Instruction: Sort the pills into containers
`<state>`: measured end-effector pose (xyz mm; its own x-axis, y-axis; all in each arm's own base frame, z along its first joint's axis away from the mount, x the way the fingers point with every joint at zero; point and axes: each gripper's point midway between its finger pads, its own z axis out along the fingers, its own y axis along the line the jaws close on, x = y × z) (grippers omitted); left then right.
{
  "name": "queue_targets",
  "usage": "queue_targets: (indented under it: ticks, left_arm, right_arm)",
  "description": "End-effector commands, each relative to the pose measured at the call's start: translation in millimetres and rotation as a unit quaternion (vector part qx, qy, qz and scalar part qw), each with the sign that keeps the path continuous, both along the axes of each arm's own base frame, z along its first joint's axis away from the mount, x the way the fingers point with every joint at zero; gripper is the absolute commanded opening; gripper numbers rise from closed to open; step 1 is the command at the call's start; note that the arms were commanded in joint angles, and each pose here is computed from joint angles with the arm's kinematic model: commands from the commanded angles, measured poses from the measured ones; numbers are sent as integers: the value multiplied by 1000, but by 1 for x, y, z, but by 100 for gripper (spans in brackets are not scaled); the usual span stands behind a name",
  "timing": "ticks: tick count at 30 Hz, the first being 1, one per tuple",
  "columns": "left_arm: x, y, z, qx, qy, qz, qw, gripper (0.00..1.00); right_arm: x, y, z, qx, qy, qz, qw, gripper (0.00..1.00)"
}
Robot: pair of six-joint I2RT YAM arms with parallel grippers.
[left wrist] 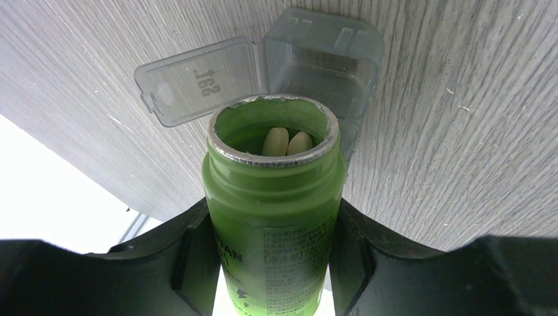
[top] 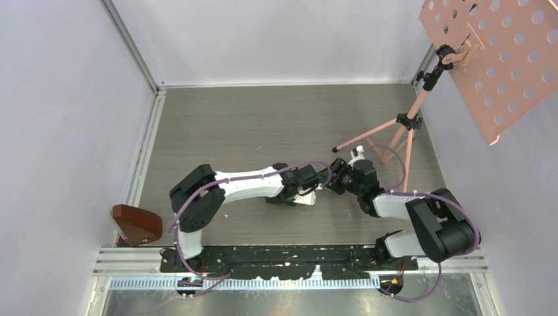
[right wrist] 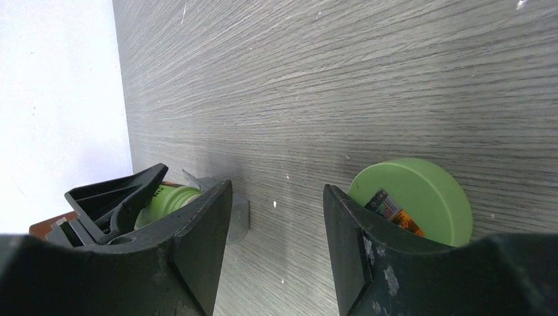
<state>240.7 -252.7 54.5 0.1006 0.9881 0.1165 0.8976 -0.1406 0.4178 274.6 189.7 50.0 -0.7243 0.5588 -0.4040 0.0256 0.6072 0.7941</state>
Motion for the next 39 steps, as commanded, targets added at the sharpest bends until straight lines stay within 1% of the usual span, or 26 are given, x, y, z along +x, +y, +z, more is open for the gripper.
queue_targets:
  ticks: [1, 4, 16, 21, 30, 34, 39]
  left_arm:
    - [3, 4, 8, 22, -22, -5, 1000, 0]
    - [3, 3, 9, 27, -30, -13, 999, 0]
    - [-5, 2, -5, 46, -17, -13, 999, 0]
    - [-3, 0, -3, 53, -24, -14, 998, 0]
    - [-4, 5, -3, 84, -33, -15, 996, 0]
    - [-7, 6, -4, 87, -30, -13, 996, 0]
    - [-6, 6, 2, 93, -41, -16, 995, 0]
  right_arm:
    - [6, -1, 6, 8, -16, -6, 1000, 60]
    - [6, -1, 6, 10, -16, -6, 1000, 60]
    - [4, -1, 2, 22, -9, -6, 1000, 60]
    - [5, 0, 2, 25, -8, -6, 1000, 60]
    - [4, 1, 0, 28, -5, -5, 1000, 60]
    - [4, 1, 0, 31, -4, -5, 999, 60]
    - [3, 1, -2, 33, -1, -5, 999, 59]
